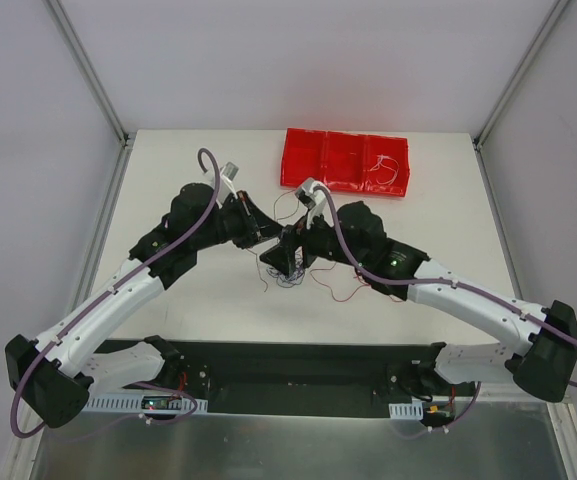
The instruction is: Untangle the cables
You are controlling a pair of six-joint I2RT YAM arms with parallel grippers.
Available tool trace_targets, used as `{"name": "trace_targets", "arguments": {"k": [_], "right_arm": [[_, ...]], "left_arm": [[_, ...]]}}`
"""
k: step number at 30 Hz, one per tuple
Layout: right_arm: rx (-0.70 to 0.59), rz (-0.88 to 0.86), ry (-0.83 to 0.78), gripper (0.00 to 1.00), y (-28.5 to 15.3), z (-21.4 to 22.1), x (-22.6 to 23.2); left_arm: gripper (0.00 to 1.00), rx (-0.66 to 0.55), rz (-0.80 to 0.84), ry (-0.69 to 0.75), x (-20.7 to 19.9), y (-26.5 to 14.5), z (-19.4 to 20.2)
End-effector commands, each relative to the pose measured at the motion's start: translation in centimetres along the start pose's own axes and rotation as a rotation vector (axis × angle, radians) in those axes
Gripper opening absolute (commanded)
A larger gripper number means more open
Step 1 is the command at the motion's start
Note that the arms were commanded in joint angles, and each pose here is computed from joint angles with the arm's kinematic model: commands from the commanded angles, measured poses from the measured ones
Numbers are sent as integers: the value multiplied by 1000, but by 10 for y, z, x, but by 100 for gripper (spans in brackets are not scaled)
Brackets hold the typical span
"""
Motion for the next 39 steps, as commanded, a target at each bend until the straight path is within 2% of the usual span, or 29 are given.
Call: {"name": "trace_targets", "arguments": {"k": [1,5,9,12,15,21,28,32,35,39], "right_arm": [[-95,-24,-59,78,-3,-32,39],[-103,40,-72,77,1,-30,43],[-114,25,-73,77,-2,-30,49],[-144,90,-59,84,-12,-30,34],[-109,31,-19,89,-17,-21,30],[-75,-101,-11,92,-18,-11,34],[-99,-101,-11,94,-5,-24,40],[-96,-97,-18,93,0,-24,48],[-111,-30,-19,90,5,-25,46],[-136,103,-1,81,10,-29,38]], "left_arm": [[0,-64,-44,-11,1,-1,-12],[0,-91,-75,-35,4,-2,-16],[0,-90,-68,-38,1,-2,-18],[0,-101,-62,-3,0,-5,-18],[0,-116,-64,23,1,-10,-19],[0,-126,-31,60,-2,-16,-17],[0,-116,-31,34,-3,-12,-18],[0,-127,-57,6,2,-9,-19],[0,-130,-71,-13,3,-8,-20],[0,-135,-101,-47,7,-6,-21]]}}
Point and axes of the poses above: each gripper's point midway between its finger pads, its own y axis out along the fingers, its own x axis along the line the jaws close on, z = x × y, the point moved 3 cm from there along -y, back along the fingers, and after that the axes turned 5 degrees about y, right-handed, at the moved point
